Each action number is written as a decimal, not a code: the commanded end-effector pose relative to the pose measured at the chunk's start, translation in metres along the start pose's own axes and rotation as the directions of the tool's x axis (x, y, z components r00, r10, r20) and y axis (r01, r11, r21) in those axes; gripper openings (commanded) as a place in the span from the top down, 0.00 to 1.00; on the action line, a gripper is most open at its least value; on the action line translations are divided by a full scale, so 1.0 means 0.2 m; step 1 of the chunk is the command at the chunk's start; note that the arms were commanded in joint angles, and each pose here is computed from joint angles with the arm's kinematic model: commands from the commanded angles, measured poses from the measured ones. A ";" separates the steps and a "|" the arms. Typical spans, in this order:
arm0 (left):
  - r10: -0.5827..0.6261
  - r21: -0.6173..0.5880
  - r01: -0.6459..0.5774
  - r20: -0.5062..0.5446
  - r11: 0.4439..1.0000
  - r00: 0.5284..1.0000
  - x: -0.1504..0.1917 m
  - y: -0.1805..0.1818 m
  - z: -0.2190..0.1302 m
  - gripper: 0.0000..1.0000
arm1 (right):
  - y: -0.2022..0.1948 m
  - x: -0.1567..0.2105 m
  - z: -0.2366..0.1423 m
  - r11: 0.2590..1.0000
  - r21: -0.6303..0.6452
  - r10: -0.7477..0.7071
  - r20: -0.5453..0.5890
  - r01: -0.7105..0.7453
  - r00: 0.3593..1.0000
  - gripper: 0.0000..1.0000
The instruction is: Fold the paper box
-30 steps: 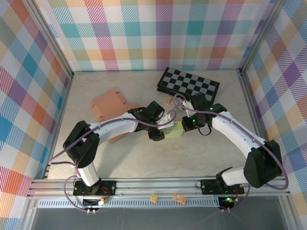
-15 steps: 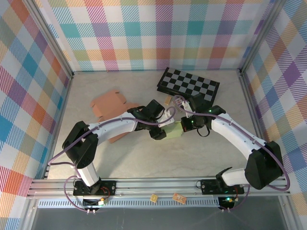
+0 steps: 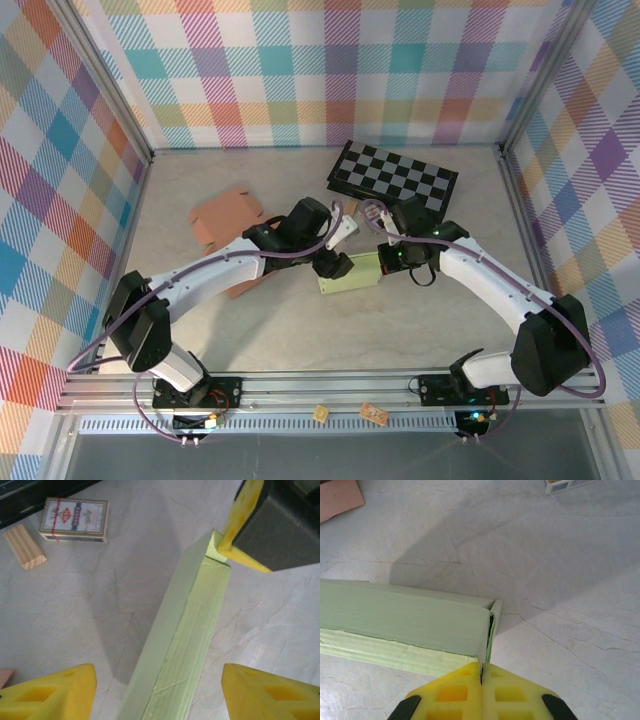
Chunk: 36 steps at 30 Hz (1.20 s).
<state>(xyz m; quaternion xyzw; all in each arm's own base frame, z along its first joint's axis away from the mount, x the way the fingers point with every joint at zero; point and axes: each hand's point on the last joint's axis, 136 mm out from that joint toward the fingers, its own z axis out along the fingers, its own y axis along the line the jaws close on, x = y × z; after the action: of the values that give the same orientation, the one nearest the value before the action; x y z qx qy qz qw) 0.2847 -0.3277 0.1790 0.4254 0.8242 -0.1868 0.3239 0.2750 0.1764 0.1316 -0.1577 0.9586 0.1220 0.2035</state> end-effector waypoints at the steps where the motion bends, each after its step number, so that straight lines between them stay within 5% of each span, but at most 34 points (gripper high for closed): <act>1: -0.116 -0.059 0.118 0.042 0.991 0.992 -0.05 0.05 -0.13 0.37 | 0.00 0.00 -0.02 1.000 0.018 0.018 0.010 -0.018 1.000 1.00; 6: -0.290 -0.133 0.275 -0.103 0.952 0.952 0.07 0.08 -0.25 0.49 | 0.00 -0.01 -0.03 0.999 0.029 0.017 0.011 -0.017 1.000 1.00; 11: -0.378 -0.186 0.340 -0.242 0.922 0.894 0.21 0.06 -0.32 0.50 | 0.00 -0.02 -0.03 0.999 0.032 0.015 0.013 -0.016 1.000 1.00; 20: -0.446 -0.202 0.399 -0.326 0.894 0.834 0.26 0.04 -0.26 0.54 | 0.00 -0.04 -0.04 0.999 0.041 0.013 0.008 -0.013 1.000 1.00; 36: -0.420 -0.194 0.374 -0.347 0.907 0.839 0.29 0.07 -0.03 0.58 | 0.00 -0.02 -0.03 0.999 0.045 0.021 -0.002 -0.020 1.000 1.00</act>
<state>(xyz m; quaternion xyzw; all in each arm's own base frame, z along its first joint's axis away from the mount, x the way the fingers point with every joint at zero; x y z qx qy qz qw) 0.2622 -0.2821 0.1454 0.2589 0.9498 -0.1140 0.1332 0.2756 0.1736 0.1340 -0.1495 0.9623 0.1025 0.2029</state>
